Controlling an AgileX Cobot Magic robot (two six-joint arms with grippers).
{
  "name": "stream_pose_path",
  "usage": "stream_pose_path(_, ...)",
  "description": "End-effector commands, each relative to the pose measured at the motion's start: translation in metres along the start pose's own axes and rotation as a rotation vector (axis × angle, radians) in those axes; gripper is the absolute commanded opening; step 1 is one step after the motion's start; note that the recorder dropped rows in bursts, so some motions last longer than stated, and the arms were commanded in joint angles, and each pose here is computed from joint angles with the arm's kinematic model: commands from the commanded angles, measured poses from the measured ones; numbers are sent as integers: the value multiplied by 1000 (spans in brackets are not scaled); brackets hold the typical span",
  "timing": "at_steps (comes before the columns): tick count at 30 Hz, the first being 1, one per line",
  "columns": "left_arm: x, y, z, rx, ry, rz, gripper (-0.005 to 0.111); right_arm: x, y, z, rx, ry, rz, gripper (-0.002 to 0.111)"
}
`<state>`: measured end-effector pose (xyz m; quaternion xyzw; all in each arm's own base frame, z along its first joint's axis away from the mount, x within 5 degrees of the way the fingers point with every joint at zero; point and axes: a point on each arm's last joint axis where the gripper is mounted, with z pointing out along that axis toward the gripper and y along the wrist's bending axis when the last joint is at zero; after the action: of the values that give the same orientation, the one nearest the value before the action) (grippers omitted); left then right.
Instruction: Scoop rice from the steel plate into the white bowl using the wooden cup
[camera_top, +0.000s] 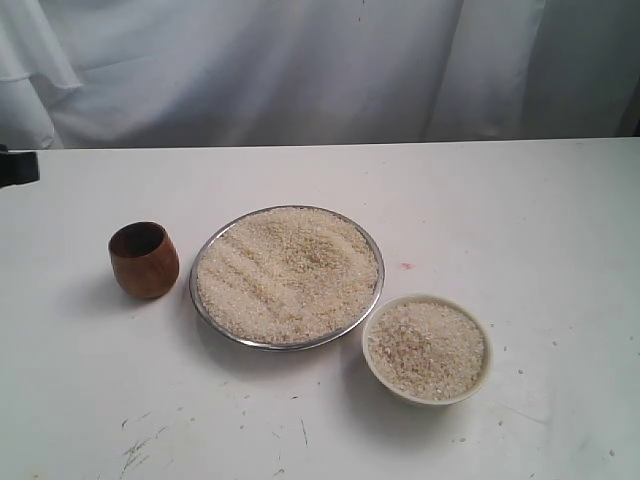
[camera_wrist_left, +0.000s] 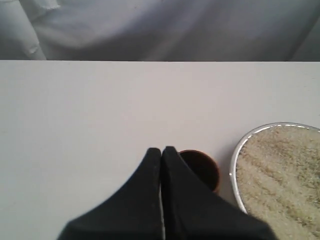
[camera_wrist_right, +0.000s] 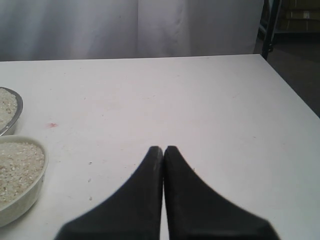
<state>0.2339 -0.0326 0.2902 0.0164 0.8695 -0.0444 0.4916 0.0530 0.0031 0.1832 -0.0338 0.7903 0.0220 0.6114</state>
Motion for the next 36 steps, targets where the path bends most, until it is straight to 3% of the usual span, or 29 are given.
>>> stream_pose_path(1,2,18,-36,-78,-77,24,0,1,0,1,-4,1,2,0)
stream_pose_path(7,29,41,-79,-206,-156,-61,0,1,0,1,-4,1,2,0)
stream_pose_path(11,54,42,-102,-240,-225,-89,0,1,0,1,-4,1,2,0)
stream_pose_path(20,96,38,-108,-211,-303,-144,0,1,0,1,-4,1,2,0)
stream_pose_path(36,124,27,-121,-98,-376,-129,0,1,0,1,-4,1,2,0)
